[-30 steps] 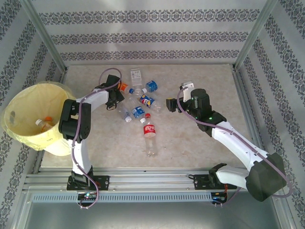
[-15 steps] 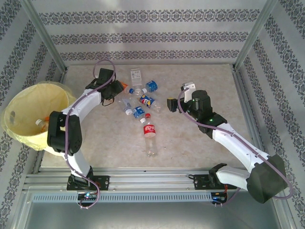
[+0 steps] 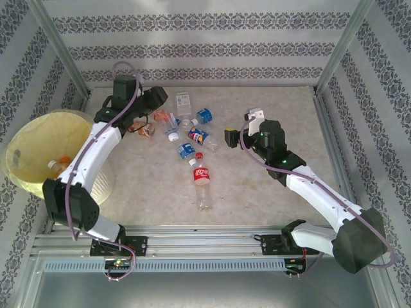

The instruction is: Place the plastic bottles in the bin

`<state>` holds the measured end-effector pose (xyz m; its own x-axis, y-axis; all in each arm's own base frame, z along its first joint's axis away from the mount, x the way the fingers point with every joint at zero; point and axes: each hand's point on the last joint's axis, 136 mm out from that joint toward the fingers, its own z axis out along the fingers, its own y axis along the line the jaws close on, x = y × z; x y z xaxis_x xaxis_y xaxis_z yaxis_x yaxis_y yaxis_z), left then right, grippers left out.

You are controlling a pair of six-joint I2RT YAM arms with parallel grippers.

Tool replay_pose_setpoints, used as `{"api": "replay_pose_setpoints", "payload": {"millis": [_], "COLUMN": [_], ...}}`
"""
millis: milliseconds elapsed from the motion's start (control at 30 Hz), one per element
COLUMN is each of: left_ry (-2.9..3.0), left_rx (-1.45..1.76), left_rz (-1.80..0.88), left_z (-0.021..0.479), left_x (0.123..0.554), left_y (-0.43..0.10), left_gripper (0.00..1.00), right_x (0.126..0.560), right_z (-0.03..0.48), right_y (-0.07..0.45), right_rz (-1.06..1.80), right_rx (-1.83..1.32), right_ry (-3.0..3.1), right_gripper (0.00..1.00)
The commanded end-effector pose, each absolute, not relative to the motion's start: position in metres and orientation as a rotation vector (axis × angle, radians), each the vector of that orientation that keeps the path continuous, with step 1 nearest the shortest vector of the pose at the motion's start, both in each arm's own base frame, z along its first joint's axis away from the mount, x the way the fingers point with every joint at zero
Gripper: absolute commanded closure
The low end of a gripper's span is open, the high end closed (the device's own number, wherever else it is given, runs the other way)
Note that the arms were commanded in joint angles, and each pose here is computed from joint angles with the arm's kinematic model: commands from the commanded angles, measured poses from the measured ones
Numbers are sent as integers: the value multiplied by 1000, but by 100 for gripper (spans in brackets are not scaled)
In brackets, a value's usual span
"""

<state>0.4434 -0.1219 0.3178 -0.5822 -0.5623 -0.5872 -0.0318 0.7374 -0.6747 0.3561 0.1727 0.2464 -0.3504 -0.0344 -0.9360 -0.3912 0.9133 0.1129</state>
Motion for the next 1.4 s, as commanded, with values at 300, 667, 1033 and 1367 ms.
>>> {"api": "replay_pose_setpoints", "payload": {"millis": [300,667,1033,1367], "left_ry": [1833,1699,1783,1894], "left_rx": [-286,-423,-609,-639], "left_rz": [-288,326,456,503], "left_z": [458,513,468,412], "left_x": [383,312,290,287], "left_y": [-47,50,125,166], "left_gripper": [45,45,44,45], "right_x": [361,366,371,372], "right_z": [250,244,242,240], "right_y": [179,185,190,190], "right_rz": [416,444,455,446], "right_rx": [-298,-299,-306,-313], "right_ry": [1880,1888,1904,1910], "right_gripper": [2,2,2,2]}}
